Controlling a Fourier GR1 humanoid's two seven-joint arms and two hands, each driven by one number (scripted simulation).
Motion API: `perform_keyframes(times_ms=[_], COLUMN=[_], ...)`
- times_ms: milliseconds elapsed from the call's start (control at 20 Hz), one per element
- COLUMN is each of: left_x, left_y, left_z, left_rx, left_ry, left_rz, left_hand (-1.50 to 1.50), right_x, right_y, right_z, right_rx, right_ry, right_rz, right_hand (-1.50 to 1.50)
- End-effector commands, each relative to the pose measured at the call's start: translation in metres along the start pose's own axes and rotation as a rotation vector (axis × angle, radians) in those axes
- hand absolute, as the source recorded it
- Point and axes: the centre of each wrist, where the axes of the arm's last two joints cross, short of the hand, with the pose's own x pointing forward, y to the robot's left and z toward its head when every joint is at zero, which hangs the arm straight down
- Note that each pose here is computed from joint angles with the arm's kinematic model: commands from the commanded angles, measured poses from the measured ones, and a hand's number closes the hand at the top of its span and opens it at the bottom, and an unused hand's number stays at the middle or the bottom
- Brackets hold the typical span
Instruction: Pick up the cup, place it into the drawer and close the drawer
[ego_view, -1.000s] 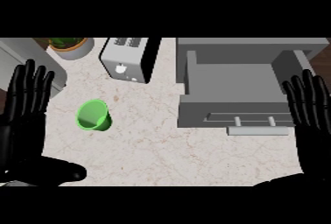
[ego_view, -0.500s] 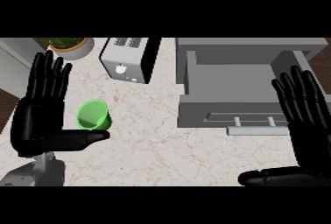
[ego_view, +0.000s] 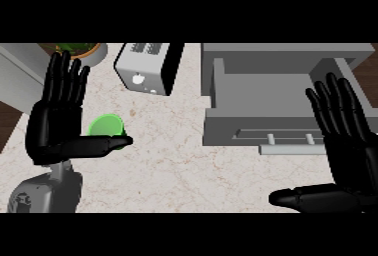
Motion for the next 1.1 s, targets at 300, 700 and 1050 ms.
perform_keyframes(times_ms=[300,700,1050], left_x=[-0.01,-0.032,-0.06], left_y=[0.01,0.024,0.048], left_z=[0.006,0.047,0.047], left_rx=[0.053,0.1,0.142], left_ry=[0.049,0.144,0.161], left_rz=[-0.015,-0.042,-0.08], left_hand=[-1.5,-1.5,-1.5], right_x=[0.012,0.014,0.019], right_y=[0.005,-0.008,0.004], right_z=[0.0,0.007,-0.002], right_rx=[-0.012,-0.008,-0.015], right_ry=[-0.016,-0.019,-0.022], right_rz=[0.004,0.009,-0.002], right_hand=[-1.5,-1.5,-1.5])
